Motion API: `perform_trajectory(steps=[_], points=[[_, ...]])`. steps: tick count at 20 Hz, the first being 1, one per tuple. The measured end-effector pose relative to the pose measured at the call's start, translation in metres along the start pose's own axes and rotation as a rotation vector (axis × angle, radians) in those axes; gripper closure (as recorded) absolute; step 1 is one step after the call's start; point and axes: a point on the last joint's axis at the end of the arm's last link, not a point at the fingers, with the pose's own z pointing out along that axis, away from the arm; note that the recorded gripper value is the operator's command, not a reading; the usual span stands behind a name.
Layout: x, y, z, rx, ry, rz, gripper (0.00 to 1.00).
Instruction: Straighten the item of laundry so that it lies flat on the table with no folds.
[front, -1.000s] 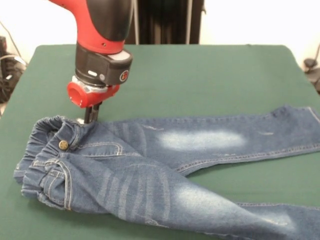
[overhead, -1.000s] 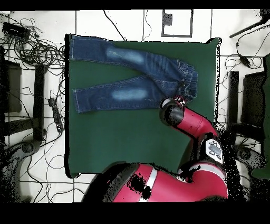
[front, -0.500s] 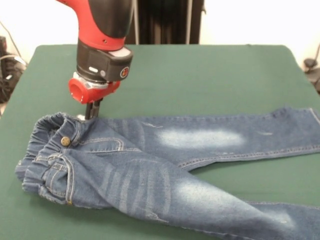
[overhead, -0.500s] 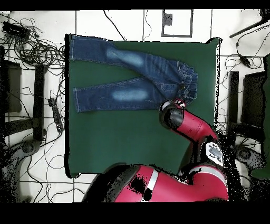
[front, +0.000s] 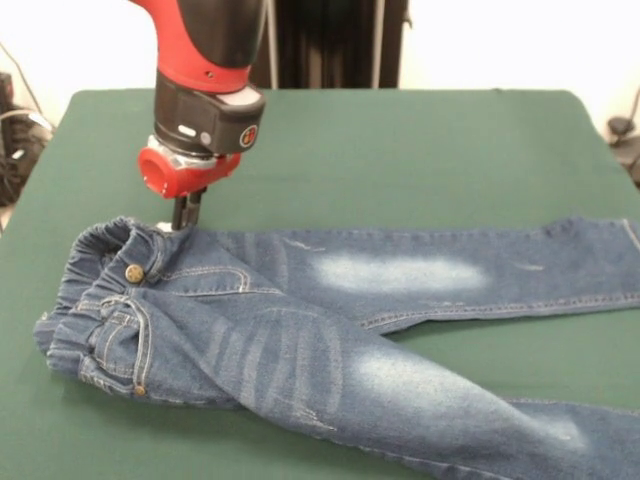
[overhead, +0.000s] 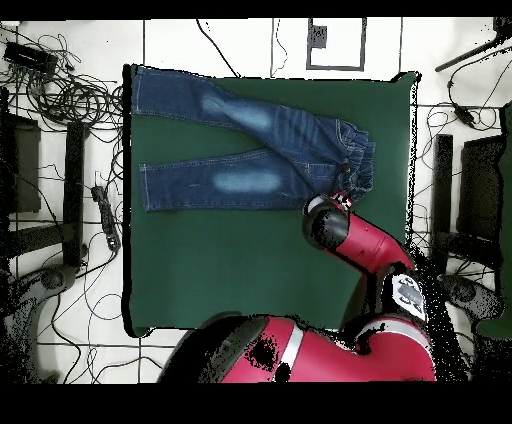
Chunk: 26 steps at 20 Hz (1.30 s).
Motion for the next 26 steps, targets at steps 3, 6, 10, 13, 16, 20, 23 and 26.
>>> perform_trajectory(steps=[3, 6, 10, 13, 16, 20, 23, 26], points=[[-0.001, -0.002, 0.0, 0.005, -0.002, 0.001, 1.0], [-0.002, -0.004, 0.0, 0.008, -0.003, 0.001, 1.0], [-0.002, -0.004, 0.0, 0.008, -0.004, 0.0, 1.0], [-0.002, -0.004, 0.0, 0.007, -0.005, 0.0, 1.0], [-0.002, -0.005, 0.0, 0.007, -0.006, -0.001, 1.0], [-0.005, -0.006, 0.001, 0.011, -0.009, -0.004, 0.0], [-0.009, -0.008, 0.003, 0.016, -0.012, -0.007, 0.0], [-0.018, -0.009, 0.006, 0.024, -0.016, -0.004, 0.0]])
